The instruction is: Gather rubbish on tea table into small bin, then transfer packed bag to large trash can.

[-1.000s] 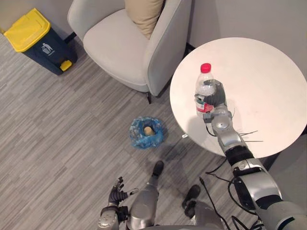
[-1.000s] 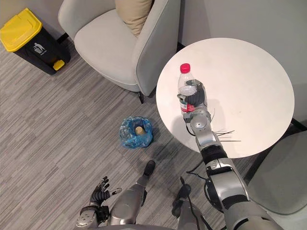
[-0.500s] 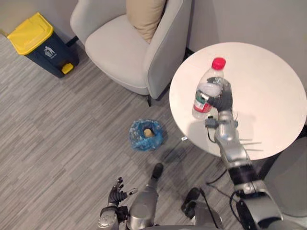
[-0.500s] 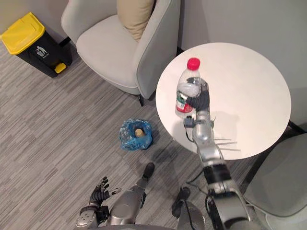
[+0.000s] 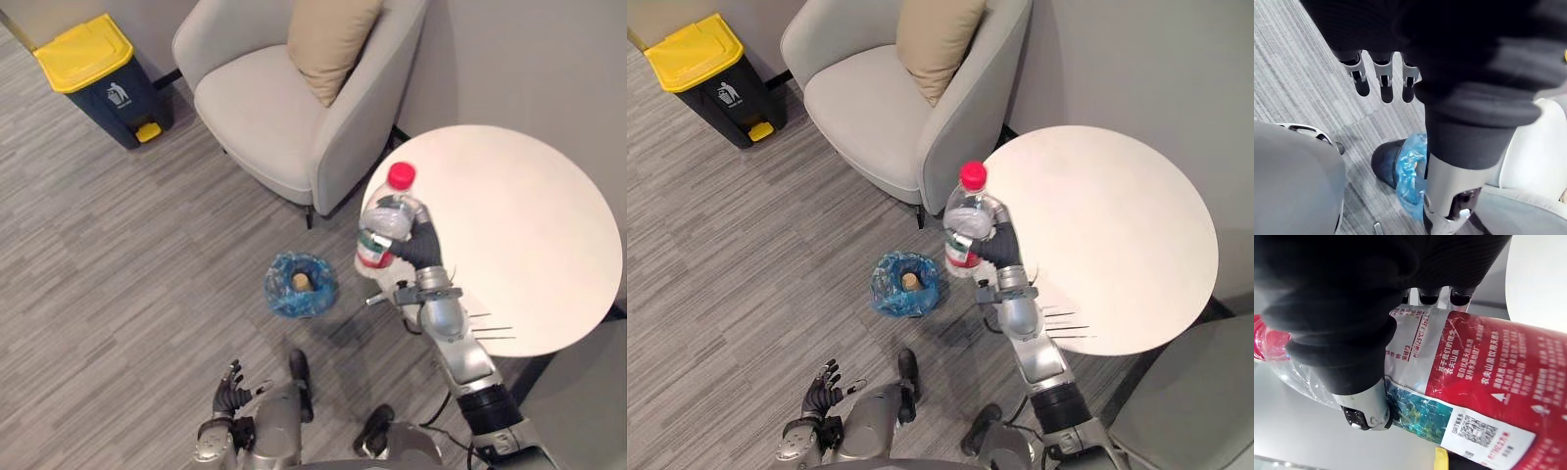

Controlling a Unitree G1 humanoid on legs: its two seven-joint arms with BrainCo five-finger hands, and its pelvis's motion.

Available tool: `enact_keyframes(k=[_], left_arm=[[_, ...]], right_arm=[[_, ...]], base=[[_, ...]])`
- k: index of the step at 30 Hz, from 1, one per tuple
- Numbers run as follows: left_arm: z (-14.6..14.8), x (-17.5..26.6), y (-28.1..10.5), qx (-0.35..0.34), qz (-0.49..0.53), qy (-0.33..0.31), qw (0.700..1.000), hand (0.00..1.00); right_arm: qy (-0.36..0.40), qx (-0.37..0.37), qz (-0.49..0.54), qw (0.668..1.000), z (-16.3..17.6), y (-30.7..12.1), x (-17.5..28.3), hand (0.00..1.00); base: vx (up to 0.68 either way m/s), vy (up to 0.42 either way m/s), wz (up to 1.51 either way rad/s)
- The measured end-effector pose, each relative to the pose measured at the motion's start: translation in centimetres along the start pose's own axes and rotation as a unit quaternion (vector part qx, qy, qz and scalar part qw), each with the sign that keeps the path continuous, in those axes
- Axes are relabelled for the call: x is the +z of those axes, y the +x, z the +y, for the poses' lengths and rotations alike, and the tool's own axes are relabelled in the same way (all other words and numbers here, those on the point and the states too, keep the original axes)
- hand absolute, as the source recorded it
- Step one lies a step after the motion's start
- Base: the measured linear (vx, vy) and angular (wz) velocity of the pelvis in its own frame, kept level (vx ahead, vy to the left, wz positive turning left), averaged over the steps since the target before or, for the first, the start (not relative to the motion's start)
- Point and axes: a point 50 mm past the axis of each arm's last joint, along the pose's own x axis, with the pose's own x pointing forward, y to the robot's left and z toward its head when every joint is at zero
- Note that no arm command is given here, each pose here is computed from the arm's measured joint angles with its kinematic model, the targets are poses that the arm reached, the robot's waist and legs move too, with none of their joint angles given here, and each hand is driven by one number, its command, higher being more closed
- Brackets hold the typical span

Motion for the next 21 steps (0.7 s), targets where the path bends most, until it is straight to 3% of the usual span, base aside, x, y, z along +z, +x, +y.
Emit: enact_keyframes(k=[9, 14, 21], left_arm=[[-0.2, 0.8, 0.4, -0.028, -0.013, 0.046, 0.999, 0.00], [-1.7, 2.3, 1.1, -0.037, -0.038, 0.031, 0.998, 0.00], [-1.4, 6.2, 3.0, 0.004, -0.093, -0.009, 0.996, 0.00]], right_arm=[[-0.022, 0.034, 0.025, 0.999, -0.1, -0.3, -1.3, 1.00], [-0.101, 0.078, -0.002, 0.992, 0.1, 3.6, -0.6, 1.00], [-0.185, 0.082, -0.002, 0.979, -0.4, 7.0, -0.6, 1.00]], base=[[0.14, -0.042, 0.90], [-0.01, -0.135, 0.53], [-0.11, -0.067, 0.43]])
